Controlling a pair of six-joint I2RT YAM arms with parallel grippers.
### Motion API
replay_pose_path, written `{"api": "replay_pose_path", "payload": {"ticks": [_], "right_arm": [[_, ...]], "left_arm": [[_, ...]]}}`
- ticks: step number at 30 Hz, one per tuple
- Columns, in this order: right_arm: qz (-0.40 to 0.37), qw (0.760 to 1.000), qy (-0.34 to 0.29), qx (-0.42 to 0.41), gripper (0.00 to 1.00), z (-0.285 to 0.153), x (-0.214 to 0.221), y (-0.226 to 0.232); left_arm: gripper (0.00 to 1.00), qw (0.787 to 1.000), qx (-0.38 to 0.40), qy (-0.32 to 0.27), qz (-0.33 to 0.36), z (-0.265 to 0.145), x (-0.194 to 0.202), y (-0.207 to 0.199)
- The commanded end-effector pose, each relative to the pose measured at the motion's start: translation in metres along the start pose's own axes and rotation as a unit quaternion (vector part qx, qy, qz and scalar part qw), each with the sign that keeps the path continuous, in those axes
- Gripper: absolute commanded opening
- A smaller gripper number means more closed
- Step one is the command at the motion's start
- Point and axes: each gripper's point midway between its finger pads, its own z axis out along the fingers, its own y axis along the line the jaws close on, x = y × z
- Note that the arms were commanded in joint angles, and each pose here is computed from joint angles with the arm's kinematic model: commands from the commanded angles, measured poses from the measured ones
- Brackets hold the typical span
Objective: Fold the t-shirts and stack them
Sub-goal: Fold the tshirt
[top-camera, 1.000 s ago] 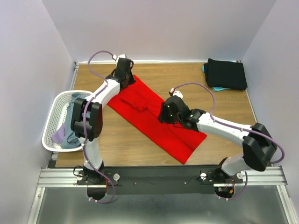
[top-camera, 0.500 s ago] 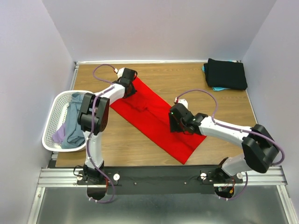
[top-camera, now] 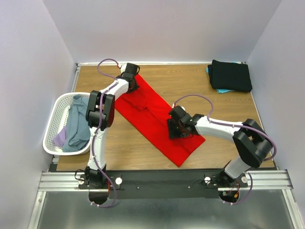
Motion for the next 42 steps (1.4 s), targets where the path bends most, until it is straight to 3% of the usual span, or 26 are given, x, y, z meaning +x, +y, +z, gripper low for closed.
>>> {"api": "replay_pose_path", "payload": {"ticks": [1,7,12,17,20,24,28,31,32,33,34,36,38,42], "right_arm": [[0.063,0.995,0.063,-0.048,0.66,0.013,0.026,0.029],[0.112,0.984,0.046,-0.133,0.67,0.016,0.001,0.101],[0.105,0.976,0.032,-0.187,0.67,0.02,-0.029,0.166],[0.102,0.974,0.025,-0.198,0.67,0.039,-0.046,0.188],[0.092,0.974,0.003,-0.205,0.67,0.031,-0.06,0.194],[0.087,0.975,-0.024,-0.202,0.67,0.013,-0.068,0.186],[0.093,0.972,-0.065,-0.208,0.67,-0.026,-0.077,0.173],[0.091,0.976,-0.079,-0.18,0.67,-0.03,-0.064,0.148],[0.094,0.976,-0.1,-0.17,0.67,-0.041,-0.068,0.138],[0.09,0.98,-0.096,-0.152,0.67,-0.035,-0.056,0.124],[0.085,0.982,-0.095,-0.139,0.67,-0.035,-0.05,0.115],[0.073,0.985,-0.095,-0.123,0.66,-0.036,-0.041,0.101],[0.049,0.991,-0.073,-0.105,0.66,-0.028,-0.021,0.086],[0.025,0.995,-0.047,-0.085,0.55,-0.017,0.003,0.07]], "left_arm": [[0.17,0.999,0.004,0.026,0.025,0.016,0.004,0.009],[0.19,0.996,0.065,0.019,0.061,0.028,-0.025,-0.029],[0.34,0.986,0.139,0.026,0.086,0.029,-0.03,-0.059],[0.5,0.971,0.207,-0.003,0.117,0.019,-0.049,-0.086],[0.56,0.961,0.245,-0.033,0.126,0.0,-0.071,-0.103],[0.57,0.951,0.271,-0.089,0.118,-0.04,-0.115,-0.114],[0.57,0.94,0.293,-0.147,0.092,-0.105,-0.158,-0.121],[0.56,0.942,0.283,-0.173,0.055,-0.148,-0.175,-0.112],[0.55,0.952,0.257,-0.16,0.044,-0.14,-0.16,-0.098],[0.53,0.952,0.255,-0.17,0.023,-0.163,-0.165,-0.093],[0.52,0.962,0.231,-0.142,0.014,-0.152,-0.138,-0.078],[0.46,0.971,0.19,-0.143,-0.006,-0.156,-0.122,-0.057],[0.4,0.98,0.158,-0.12,-0.029,-0.166,-0.082,-0.034],[0.33,0.987,0.096,-0.108,-0.067,-0.184,-0.018,0.012]]}}
